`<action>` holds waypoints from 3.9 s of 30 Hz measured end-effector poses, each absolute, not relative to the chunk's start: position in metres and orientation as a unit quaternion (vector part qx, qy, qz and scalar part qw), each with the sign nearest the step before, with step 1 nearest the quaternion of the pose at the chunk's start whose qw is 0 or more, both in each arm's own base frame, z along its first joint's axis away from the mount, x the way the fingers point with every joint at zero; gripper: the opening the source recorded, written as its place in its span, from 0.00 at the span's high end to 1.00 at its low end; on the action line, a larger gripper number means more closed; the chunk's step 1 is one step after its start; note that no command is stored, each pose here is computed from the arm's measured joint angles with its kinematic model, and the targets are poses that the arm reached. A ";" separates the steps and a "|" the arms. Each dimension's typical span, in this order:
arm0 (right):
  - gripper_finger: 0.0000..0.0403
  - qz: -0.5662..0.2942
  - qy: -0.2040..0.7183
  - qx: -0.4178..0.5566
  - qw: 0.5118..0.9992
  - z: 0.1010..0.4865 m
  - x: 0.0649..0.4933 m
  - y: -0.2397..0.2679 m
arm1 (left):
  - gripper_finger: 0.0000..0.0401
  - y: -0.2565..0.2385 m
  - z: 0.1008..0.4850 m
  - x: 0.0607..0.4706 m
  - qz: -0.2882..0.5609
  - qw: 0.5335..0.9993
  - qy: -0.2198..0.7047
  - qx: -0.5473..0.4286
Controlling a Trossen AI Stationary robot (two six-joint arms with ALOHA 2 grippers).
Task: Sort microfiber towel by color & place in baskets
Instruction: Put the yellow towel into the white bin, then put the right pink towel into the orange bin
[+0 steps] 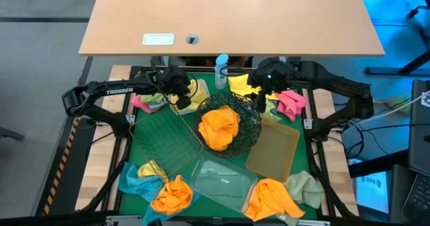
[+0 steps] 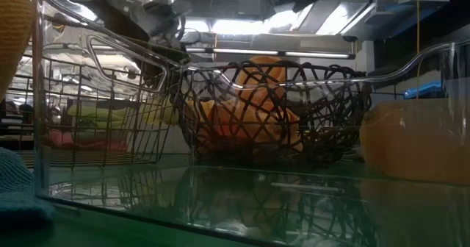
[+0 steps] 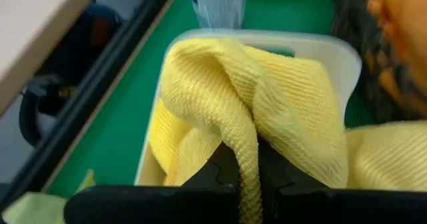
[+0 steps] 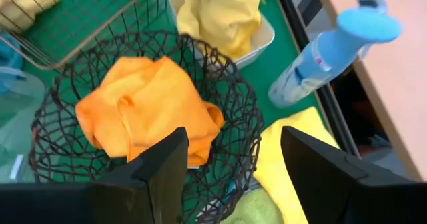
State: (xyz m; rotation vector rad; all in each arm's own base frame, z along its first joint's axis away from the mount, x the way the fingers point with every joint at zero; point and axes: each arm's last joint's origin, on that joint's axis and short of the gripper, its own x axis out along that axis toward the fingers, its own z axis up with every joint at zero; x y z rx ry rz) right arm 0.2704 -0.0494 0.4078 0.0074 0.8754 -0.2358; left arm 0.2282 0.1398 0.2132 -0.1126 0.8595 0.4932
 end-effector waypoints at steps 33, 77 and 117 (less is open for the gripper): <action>0.41 -0.320 0.627 0.118 0.700 0.242 0.163 -0.096 | 0.64 0.138 0.209 0.227 0.265 0.858 0.421 -0.130; 0.41 -0.349 0.733 0.138 0.567 0.163 0.166 -0.105 | 0.64 0.130 0.277 0.237 0.233 0.850 0.461 -0.101; 0.99 -0.366 0.636 0.137 0.665 0.304 0.172 -0.108 | 0.64 0.118 0.278 0.243 0.205 0.858 0.464 -0.080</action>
